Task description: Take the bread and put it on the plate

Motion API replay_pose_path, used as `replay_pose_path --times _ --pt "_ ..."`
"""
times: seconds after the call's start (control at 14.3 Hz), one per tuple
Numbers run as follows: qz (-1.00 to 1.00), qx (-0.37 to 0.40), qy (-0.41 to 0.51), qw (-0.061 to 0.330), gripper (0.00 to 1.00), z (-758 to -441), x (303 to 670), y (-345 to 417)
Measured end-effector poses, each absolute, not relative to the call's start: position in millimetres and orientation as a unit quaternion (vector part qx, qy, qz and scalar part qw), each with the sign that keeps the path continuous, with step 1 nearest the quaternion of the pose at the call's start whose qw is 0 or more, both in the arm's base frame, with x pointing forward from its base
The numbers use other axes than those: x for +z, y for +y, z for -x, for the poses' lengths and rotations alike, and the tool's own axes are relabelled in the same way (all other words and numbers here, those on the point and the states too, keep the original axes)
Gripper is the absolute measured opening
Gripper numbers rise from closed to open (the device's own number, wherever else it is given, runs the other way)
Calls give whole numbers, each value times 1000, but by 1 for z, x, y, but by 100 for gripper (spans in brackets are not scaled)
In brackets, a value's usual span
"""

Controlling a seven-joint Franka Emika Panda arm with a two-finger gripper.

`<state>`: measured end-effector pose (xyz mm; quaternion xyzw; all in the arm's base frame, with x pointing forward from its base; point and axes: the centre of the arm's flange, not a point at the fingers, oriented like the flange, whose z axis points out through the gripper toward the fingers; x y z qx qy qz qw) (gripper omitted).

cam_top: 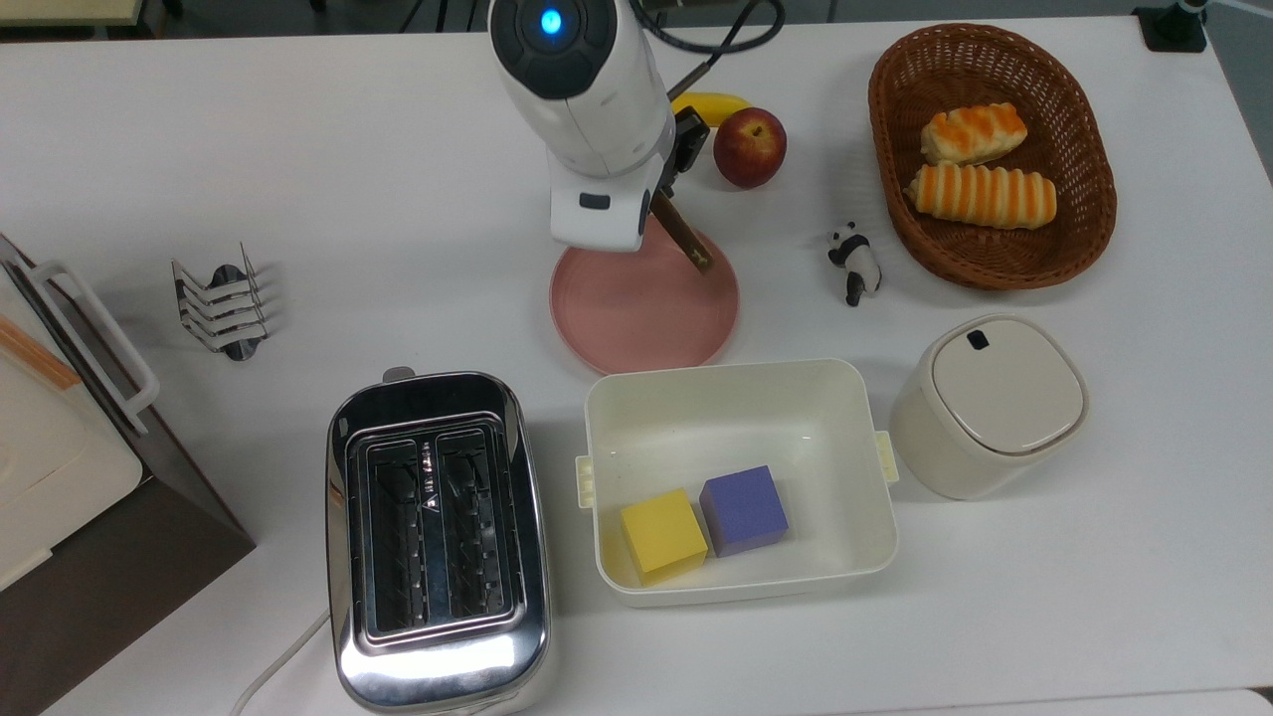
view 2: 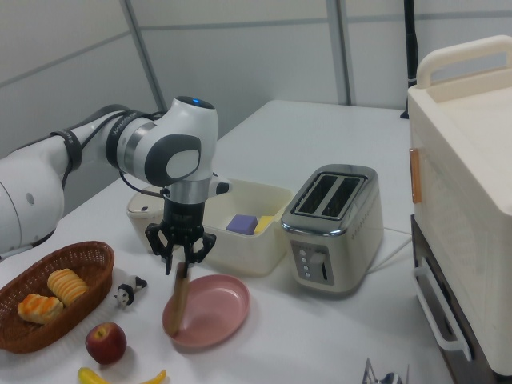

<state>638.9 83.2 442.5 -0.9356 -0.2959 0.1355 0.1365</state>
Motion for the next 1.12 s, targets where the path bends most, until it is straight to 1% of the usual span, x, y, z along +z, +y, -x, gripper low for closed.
replay_pose_path --times 0.07,0.14,0.21,0.28,0.35,0.42,0.77,0.91,1.12 --pt "935 137 -296 137 45 -639 441 83" --pt "936 136 -296 136 62 -640 441 83" --pt "936 136 -296 133 72 -640 442 82" --pt "937 138 -296 125 86 -640 442 79" --pt "938 139 -297 116 96 -640 442 76" --pt "939 142 -297 103 100 -641 442 72" --pt "945 154 -287 17 100 -645 446 46" --pt "954 152 -258 -10 100 -647 451 39" --pt "972 127 -195 -38 100 -652 468 33"
